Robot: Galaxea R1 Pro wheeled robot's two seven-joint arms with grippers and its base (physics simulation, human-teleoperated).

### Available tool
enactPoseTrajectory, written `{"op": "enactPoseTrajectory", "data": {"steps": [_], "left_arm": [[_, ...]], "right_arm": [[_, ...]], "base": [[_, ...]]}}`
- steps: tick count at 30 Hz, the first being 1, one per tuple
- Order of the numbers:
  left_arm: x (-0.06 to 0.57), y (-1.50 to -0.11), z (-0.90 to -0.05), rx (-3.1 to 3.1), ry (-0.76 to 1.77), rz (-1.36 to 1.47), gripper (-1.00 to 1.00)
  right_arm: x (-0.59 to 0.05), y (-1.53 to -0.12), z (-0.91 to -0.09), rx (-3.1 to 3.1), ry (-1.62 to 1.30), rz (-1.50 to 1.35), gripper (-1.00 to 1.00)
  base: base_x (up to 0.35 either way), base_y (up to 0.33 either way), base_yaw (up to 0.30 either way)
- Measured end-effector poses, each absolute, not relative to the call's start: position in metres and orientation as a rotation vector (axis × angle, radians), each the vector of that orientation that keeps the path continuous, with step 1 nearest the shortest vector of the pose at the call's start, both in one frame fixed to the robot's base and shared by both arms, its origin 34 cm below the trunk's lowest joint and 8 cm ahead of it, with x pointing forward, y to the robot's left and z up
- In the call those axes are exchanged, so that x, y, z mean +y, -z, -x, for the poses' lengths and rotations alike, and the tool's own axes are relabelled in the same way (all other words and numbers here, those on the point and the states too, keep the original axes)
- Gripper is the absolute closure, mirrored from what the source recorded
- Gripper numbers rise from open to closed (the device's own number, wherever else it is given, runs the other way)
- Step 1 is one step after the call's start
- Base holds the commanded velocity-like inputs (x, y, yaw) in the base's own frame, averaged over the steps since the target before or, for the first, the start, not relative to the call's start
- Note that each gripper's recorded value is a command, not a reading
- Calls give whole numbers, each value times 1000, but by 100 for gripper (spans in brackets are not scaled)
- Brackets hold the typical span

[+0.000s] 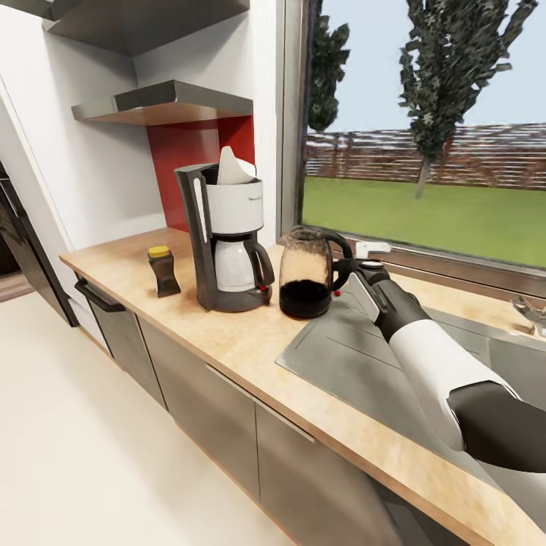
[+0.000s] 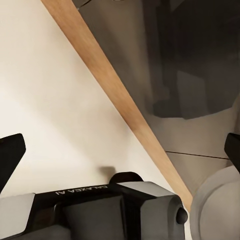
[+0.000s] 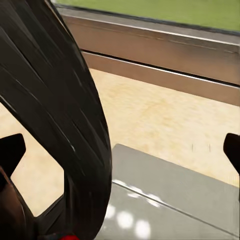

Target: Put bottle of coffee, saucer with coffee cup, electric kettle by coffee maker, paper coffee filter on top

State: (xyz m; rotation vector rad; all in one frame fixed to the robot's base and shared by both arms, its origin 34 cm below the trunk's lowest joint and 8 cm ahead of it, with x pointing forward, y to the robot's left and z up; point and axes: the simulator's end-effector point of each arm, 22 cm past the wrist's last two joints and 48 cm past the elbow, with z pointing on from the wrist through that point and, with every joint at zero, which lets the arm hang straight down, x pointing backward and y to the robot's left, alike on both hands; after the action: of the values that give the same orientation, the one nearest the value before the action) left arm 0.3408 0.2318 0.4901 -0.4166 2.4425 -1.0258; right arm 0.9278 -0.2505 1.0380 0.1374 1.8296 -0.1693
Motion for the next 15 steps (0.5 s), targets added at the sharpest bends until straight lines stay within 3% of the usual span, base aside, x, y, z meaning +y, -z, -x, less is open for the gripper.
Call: {"op": "enactPoseTrajectory", "data": {"steps": [15], "left_arm": [[232,-490,-341,2442,1027,416,-100]], "right_arm": [[-251,-1038,-928,1830,169,-137,-100]], "base": [[0,0,0]]}}
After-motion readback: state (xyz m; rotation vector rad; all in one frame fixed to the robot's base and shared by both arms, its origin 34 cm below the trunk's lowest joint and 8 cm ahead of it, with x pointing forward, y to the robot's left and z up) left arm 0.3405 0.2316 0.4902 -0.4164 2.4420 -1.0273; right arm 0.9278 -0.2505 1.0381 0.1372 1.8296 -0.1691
